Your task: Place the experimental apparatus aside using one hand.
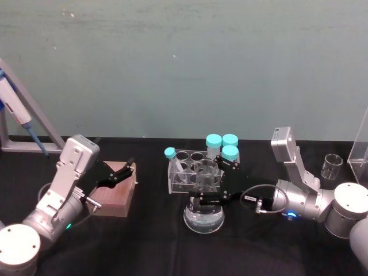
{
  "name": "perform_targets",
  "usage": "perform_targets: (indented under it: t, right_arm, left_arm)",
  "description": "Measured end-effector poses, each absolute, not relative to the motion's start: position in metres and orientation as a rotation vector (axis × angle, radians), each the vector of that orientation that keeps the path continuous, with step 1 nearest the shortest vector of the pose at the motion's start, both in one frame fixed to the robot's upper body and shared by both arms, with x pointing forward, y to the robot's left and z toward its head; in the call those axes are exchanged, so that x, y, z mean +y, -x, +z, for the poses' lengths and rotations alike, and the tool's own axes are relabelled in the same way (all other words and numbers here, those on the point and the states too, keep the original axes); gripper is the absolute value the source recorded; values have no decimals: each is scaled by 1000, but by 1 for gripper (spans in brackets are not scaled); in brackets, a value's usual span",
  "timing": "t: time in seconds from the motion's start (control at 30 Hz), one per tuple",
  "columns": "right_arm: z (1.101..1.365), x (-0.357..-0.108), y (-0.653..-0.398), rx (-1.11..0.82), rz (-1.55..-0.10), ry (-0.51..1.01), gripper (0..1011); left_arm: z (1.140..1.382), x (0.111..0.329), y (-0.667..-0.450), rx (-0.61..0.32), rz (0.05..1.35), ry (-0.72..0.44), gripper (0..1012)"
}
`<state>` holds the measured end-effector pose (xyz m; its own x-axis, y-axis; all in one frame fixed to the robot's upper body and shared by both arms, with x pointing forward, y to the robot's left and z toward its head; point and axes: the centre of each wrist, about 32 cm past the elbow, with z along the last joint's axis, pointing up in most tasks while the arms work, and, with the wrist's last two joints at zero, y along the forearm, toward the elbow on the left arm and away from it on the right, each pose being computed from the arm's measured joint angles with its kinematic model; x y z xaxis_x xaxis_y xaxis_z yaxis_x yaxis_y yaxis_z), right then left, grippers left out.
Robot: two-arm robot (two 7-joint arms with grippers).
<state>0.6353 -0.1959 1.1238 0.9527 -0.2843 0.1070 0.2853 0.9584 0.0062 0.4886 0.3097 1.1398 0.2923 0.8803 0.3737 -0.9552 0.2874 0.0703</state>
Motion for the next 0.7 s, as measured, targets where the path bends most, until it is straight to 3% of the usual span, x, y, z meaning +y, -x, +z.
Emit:
perform_targets:
  t: [0.57,0.7]
  right_arm:
    - [1123,-196,-635,-105,-291,8,1000]
    - [1123,-196,-635,-104,-291,7,927]
  left_arm:
    - [1140,310,-489,-285,1248,-304,1000]
    - [1140,310,-489,-285,1248,-304,1000]
